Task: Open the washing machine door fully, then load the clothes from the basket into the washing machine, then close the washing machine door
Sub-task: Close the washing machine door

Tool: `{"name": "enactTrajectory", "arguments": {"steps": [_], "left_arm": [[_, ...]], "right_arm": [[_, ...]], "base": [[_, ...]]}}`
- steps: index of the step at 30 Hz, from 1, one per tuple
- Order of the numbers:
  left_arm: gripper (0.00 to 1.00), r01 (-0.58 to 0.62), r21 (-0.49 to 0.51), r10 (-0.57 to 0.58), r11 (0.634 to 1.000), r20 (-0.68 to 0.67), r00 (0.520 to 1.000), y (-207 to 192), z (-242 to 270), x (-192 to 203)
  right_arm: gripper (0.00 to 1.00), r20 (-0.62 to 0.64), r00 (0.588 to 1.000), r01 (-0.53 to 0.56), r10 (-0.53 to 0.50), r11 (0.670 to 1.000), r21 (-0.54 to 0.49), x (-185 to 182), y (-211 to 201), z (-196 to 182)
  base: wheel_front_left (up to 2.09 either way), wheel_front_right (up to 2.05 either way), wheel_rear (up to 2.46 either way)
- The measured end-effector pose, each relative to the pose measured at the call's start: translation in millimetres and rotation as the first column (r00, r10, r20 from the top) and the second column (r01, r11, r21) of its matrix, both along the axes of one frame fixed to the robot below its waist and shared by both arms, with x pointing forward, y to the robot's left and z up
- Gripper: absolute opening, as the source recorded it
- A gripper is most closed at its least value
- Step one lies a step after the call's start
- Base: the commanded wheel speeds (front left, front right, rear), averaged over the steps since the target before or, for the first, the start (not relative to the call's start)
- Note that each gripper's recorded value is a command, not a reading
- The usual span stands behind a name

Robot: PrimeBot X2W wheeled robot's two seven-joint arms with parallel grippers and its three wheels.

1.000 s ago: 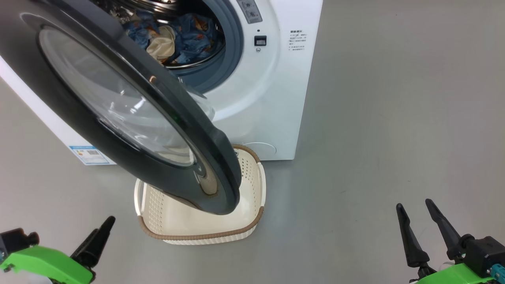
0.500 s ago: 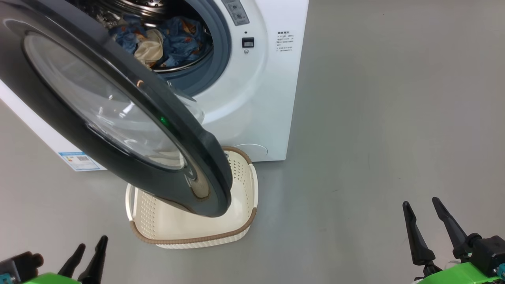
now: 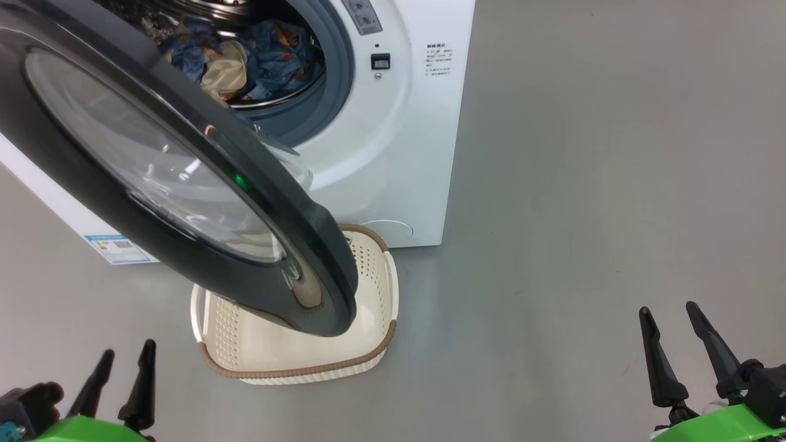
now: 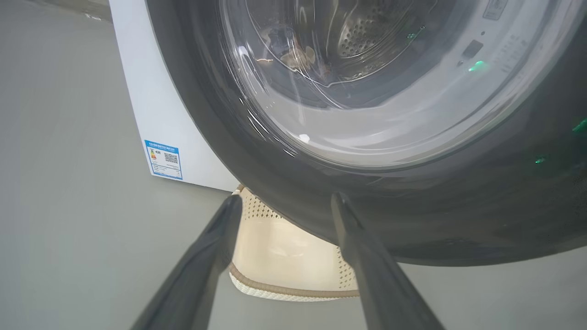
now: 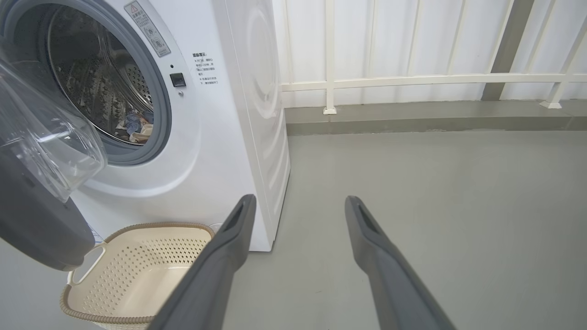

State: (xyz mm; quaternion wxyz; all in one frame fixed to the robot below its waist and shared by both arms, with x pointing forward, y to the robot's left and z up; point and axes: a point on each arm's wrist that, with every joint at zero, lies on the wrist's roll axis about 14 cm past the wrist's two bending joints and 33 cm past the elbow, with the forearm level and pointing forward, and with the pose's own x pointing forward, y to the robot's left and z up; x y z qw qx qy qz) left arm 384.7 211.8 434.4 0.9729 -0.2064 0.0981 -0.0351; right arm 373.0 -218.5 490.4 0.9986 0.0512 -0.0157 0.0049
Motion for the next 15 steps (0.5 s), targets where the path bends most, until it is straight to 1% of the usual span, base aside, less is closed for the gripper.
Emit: {"name": "enactTrajectory", "arguments": {"steps": [4, 8, 15], "left_arm": [[1.00, -0.018, 0.062, 0.015, 0.998, 0.057, 0.998, 2.1, 12.0, 1.2], [1.00, -0.005, 0.112, -0.004, 0.994, 0.079, 0.997, -7.5, 14.7, -3.7], [1.00, -0.054, 0.126, 0.042, 0.991, 0.102, 0.994, -5.8, 17.6, -9.6]], "right_arm": [[1.00, 0.003, 1.000, 0.003, -0.003, 1.000, 0.000, 0.5, -0.8, 0.9], [1.00, 0.005, 1.000, 0.004, -0.004, 1.000, 0.000, 1.4, -1.3, 1.6], [1.00, 0.008, 1.000, 0.000, 0.000, 1.000, 0.001, 2.0, 0.0, 2.3]], "base": [[0.00, 0.00, 0.00], [0.00, 0.00, 0.00], [0.00, 0.00, 0.00]]}}
